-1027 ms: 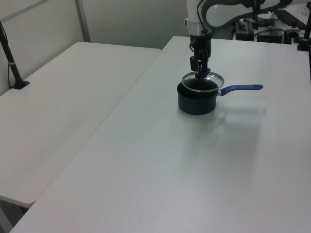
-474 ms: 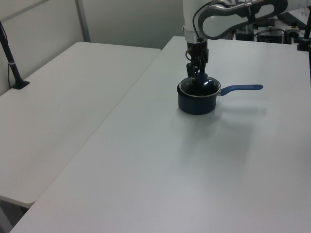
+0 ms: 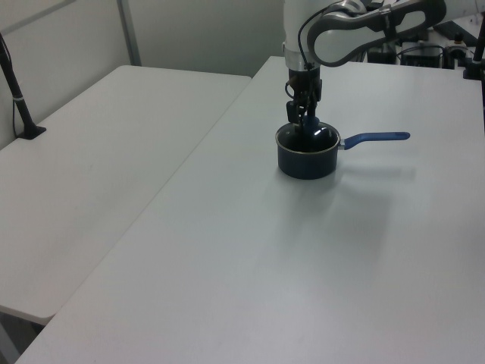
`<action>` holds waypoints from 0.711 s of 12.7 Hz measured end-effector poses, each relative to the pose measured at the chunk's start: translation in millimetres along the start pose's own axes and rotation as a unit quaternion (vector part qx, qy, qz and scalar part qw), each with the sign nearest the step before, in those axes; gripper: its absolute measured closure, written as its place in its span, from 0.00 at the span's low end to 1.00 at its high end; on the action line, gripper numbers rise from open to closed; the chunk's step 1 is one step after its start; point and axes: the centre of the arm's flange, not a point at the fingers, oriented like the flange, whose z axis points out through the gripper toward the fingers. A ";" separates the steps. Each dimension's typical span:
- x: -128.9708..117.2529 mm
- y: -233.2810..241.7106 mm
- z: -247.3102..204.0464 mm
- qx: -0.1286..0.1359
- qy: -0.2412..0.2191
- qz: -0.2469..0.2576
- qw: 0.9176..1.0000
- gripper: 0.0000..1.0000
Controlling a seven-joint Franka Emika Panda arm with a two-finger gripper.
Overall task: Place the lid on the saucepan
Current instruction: 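Open the gripper and raise it off the lid knob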
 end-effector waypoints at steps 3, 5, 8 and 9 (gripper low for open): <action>0.1 -0.2 0.1 0.000 0.000 0.002 1.000 0.32; 0.4 0.5 1.5 -0.009 0.001 -0.002 1.000 0.21; 2.1 3.6 -4.7 -0.014 0.008 -0.001 1.000 0.00; 1.5 7.1 -18.2 -0.011 0.018 0.001 1.000 0.00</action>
